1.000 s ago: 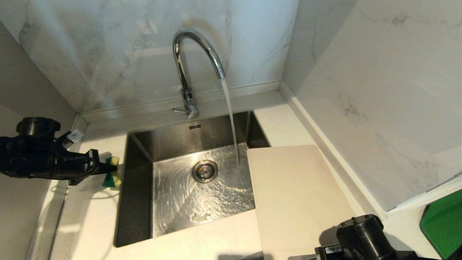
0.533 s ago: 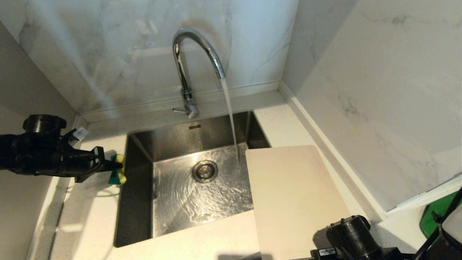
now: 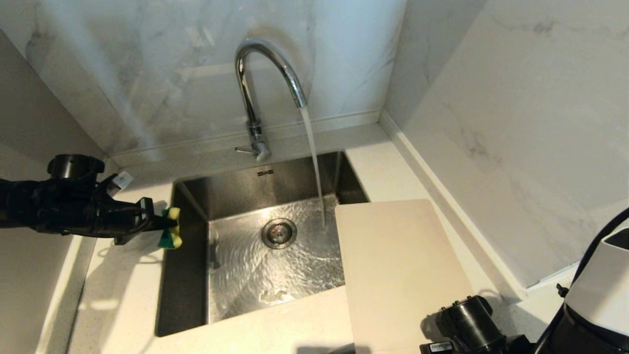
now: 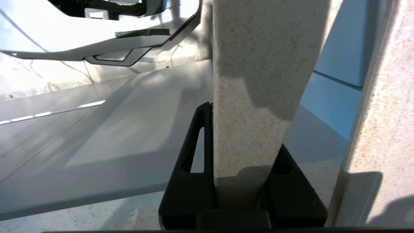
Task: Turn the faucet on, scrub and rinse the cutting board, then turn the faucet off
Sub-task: Put down the cutting board
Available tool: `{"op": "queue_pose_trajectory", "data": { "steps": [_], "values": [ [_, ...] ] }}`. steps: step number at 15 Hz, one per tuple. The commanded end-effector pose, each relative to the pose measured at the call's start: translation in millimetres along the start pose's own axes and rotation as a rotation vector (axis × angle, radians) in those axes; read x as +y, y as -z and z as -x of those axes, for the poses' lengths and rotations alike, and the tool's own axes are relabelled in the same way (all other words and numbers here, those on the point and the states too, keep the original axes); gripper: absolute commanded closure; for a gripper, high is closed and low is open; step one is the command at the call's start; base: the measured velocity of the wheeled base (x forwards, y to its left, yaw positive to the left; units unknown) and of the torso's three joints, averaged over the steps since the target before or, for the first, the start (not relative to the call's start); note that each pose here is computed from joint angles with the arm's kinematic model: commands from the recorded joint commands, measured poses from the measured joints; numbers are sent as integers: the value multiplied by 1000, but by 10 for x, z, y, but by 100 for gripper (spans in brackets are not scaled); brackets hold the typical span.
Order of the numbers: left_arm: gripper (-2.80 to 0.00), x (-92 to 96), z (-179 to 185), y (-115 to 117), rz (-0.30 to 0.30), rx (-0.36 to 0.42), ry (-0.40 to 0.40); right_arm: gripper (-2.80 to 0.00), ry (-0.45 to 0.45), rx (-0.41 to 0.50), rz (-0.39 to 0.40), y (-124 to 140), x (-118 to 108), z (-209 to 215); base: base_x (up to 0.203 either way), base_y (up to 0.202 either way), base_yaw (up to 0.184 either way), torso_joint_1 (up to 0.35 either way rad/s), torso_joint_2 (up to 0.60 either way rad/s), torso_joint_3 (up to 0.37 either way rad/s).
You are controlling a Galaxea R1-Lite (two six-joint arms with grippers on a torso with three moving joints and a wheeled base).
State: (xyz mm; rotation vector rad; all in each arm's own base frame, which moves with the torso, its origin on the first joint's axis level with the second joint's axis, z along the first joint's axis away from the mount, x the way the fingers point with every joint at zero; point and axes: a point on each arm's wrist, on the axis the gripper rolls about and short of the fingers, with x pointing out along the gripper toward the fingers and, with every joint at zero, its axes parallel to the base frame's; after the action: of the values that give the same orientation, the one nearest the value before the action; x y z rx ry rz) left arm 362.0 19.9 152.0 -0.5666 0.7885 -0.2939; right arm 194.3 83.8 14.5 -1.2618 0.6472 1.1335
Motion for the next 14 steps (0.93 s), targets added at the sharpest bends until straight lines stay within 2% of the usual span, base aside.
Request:
{"op": "queue_pose_trajectory", "data": {
  "steps": [1,14],
  "values": [
    [0,39,-70,15,11,17,-2,0,-24,6,6,11,13,-57,0,0,0,0,0,0],
    [0,39,-132,24,10,30,1,0,-36,-3,5,14,-1,-100,0,0,0,0,0,0]
  ]
}}
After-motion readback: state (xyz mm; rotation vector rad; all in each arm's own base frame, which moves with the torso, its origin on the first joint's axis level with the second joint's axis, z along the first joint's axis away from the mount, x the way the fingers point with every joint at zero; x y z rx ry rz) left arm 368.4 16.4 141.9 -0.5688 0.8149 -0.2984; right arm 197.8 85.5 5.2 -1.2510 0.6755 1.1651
